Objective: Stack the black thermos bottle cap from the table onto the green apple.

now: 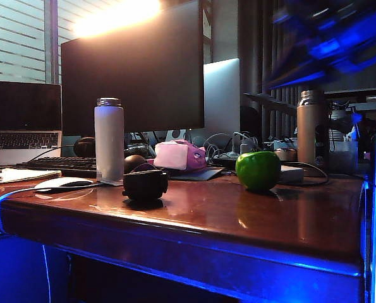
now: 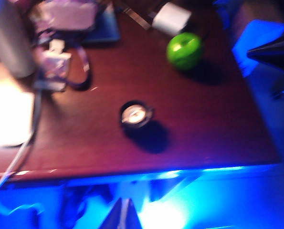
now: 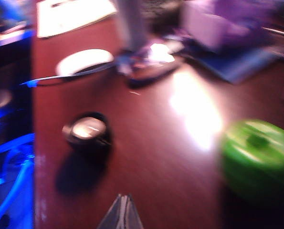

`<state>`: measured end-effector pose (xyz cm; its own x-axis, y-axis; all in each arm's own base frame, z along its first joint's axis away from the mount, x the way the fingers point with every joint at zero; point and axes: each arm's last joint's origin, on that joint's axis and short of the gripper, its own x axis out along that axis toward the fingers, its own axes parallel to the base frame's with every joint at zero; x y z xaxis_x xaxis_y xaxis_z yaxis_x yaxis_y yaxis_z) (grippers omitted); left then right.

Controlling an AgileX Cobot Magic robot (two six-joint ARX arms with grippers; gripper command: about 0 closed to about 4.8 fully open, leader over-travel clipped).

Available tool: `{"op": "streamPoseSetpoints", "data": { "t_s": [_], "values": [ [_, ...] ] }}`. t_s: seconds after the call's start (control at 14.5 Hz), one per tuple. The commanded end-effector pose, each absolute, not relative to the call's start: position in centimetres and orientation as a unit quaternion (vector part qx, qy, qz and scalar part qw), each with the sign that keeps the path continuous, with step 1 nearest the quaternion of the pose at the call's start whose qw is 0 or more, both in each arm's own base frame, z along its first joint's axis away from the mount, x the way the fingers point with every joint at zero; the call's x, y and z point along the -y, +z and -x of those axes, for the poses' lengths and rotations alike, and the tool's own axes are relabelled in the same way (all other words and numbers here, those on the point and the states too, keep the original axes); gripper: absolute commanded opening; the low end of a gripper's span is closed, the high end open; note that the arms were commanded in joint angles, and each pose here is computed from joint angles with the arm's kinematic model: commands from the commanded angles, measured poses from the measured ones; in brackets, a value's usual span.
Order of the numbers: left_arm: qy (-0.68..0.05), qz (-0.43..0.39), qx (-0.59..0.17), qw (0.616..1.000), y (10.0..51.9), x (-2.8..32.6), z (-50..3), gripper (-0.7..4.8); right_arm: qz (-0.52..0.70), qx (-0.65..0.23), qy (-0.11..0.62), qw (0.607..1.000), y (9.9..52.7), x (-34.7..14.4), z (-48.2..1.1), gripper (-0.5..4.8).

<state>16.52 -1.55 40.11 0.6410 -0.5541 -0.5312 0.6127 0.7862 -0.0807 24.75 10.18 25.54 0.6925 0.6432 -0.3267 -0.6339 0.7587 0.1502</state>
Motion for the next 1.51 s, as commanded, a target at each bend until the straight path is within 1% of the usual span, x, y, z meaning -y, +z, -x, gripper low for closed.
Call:
{"op": "streamPoseSetpoints", "data": {
  "t_s": [0.07, 0.28, 0.41, 0.48, 0.55, 0.62, 0.83, 1.03, 1.17, 1.51],
  "values": [
    [-0.295, -0.072, -0.267, 0.915, 40.4, 1.4, -16.8, -0.04, -0.025, -0.153, 0.374, 0.914, 25.7, -11.7, -25.1, -0.01],
    [-0.298, -0.058, -0.251, 0.919, 40.7, 1.4, -17.0, -0.04, -0.018, -0.122, 0.405, 0.906, 25.3, -13.3, -25.5, -0.01],
    [-0.302, -0.048, -0.244, 0.92, 40.9, 1.5, -17.0, -0.04, -0.011, -0.094, 0.443, 0.891, 24.1, -14.2, -26.7, -0.01],
    [-0.301, -0.046, -0.244, 0.921, 40.9, 1.5, -17.1, -0.04, -0.011, -0.094, 0.462, 0.882, 23.1, -14.6, -27.2, 0.17],
    [-0.301, -0.046, -0.244, 0.92, 40.9, 1.5, -17.1, -0.04, -0.002, -0.097, 0.472, 0.876, 22.0, -15.0, -27.7, 2.0],
    [-0.301, -0.046, -0.244, 0.92, 40.9, 1.5, -17.1, -0.04, 0.0, -0.106, 0.474, 0.874, 21.0, -15.5, -28.0, 4.79],
    [-0.301, -0.046, -0.244, 0.92, 40.9, 1.5, -17.1, -0.04, 0.021, -0.136, 0.49, 0.861, 18.8, -17.1, -28.6, 4.79],
    [-0.302, -0.046, -0.244, 0.92, 40.9, 1.5, -17.1, -0.04, 0.075, -0.146, 0.502, 0.849, 18.8, -19.5, -30.4, 4.79],
    [-0.302, -0.046, -0.244, 0.92, 40.9, 1.5, -17.1, -0.04, 0.088, -0.183, 0.5, 0.842, 18.6, -20.6, -32.3, 4.79],
    [-0.301, -0.05, -0.23, 0.924, 41.1, 1.5, -17.2, -0.04, 0.121, -0.204, 0.506, 0.829, 18.5, -22.3, -35.1, 4.79]
  ]
}}
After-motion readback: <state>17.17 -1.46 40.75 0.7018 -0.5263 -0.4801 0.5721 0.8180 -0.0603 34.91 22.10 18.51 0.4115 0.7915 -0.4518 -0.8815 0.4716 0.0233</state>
